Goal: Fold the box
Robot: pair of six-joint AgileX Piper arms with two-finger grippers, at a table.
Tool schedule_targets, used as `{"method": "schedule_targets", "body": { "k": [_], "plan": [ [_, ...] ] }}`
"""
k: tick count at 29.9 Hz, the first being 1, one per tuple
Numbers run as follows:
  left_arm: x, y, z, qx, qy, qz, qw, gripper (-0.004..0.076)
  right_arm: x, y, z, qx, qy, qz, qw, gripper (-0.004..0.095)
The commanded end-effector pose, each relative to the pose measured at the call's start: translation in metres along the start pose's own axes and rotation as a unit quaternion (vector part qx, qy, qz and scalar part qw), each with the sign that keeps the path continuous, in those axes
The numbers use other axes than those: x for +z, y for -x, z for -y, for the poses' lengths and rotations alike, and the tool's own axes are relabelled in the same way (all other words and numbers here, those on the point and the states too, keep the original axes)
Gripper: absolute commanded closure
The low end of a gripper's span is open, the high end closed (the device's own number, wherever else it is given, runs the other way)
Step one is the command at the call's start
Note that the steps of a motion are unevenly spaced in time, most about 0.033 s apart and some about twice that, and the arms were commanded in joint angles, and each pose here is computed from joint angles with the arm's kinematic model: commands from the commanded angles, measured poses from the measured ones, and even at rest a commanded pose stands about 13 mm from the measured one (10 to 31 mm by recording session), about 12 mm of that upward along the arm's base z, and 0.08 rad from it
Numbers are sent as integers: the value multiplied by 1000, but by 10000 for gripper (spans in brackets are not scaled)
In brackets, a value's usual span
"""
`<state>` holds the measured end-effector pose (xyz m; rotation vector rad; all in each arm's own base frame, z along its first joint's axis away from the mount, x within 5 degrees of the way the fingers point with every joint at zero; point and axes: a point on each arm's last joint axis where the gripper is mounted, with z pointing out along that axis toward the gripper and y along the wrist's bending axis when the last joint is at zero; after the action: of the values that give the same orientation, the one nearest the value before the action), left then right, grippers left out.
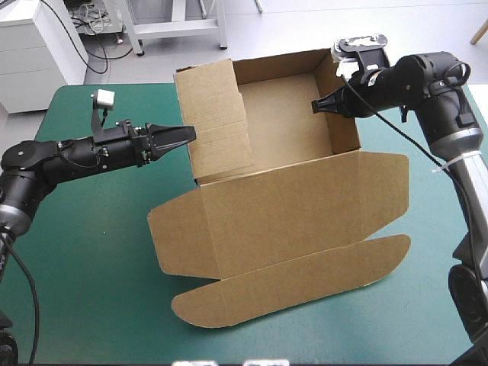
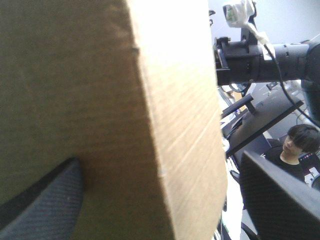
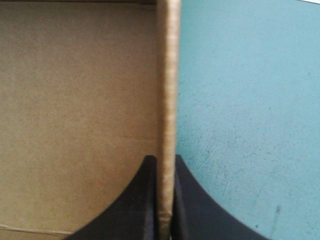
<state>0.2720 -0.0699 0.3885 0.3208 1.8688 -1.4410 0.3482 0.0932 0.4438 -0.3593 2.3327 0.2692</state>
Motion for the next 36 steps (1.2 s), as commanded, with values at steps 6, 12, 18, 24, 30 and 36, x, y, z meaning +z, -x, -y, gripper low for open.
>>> {"method": "schedule_targets", "body": {
  "k": [6,12,18,24,30,36],
  "plan": [
    [-3,10,29,19,-36,24,999,121,-28,9,-6,1,9,58,998,923],
    [16,12,53,72,134,-29,988,156,-26,9,-18,-36,-27,55,997,923],
    [33,6,73,87,243,-54,965,265,-34,12,-36,-50,-33,86,995,923],
    [39,4,67,42,311,-24,949,264,-44,11,-55,-71,-28,100,992,923],
    [45,4,56,-28,327,-10,945,264,-50,12,-69,-81,-32,125,988,923],
    [57,3,39,-64,339,-16,938,264,-51,13,-75,-84,-25,133,987,923]
  ]
}}
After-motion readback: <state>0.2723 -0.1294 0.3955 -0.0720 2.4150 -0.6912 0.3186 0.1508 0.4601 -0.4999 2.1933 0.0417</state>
